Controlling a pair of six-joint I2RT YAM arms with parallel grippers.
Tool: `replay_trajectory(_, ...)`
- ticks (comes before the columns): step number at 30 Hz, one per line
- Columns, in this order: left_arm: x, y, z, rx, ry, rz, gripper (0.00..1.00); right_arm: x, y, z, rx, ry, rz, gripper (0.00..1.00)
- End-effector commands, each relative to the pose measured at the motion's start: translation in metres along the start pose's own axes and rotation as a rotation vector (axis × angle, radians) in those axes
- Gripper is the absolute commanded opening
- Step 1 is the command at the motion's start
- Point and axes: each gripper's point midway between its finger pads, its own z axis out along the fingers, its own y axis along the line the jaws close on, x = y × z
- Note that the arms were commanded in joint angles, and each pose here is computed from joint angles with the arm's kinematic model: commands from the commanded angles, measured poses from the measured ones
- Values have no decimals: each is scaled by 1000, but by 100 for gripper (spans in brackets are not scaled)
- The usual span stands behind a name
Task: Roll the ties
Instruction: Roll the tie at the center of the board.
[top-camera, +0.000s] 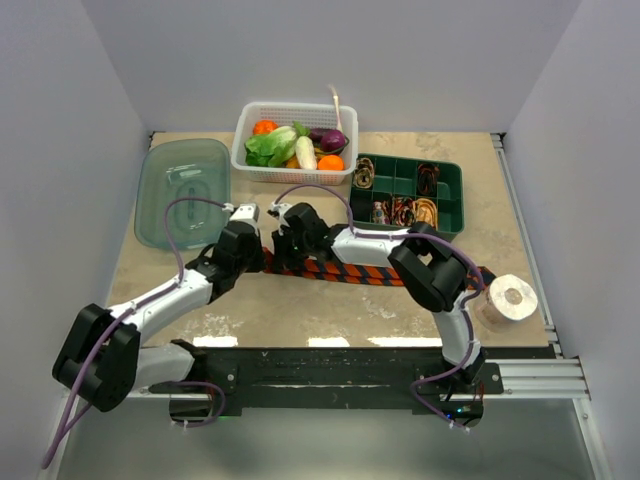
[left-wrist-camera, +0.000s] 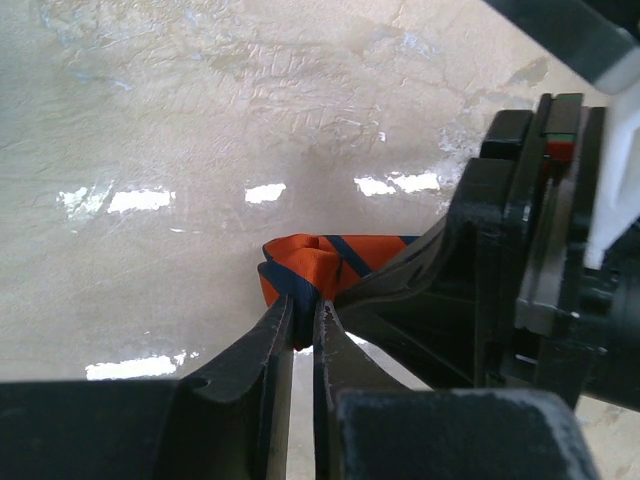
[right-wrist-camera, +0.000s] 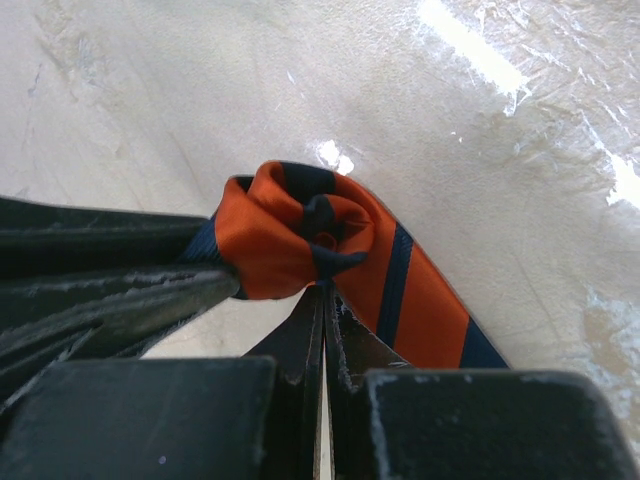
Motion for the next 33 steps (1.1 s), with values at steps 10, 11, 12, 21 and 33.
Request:
replay_trajectory(10, -14, -11, 1, -74, -12, 85, 0, -21, -2, -34, 75, -68, -49, 0)
replay_trajectory(11, -15, -11, 2, -81, -14, 90, 0, -21, -3, -32, 76, -70, -50, 0)
replay_trajectory(12, -14, -14, 2, -79, -10, 94, 0, -19, -4, -31, 77, -68, -46, 0)
replay_trajectory(21, -10, -33, 6, -51, -6, 113, 0, -21, -3, -10, 33, -108, 2, 0)
replay_trajectory(33, -3, -44, 11, -55, 13, 151, 0, -5, -18, -16, 82, -70, 19, 0)
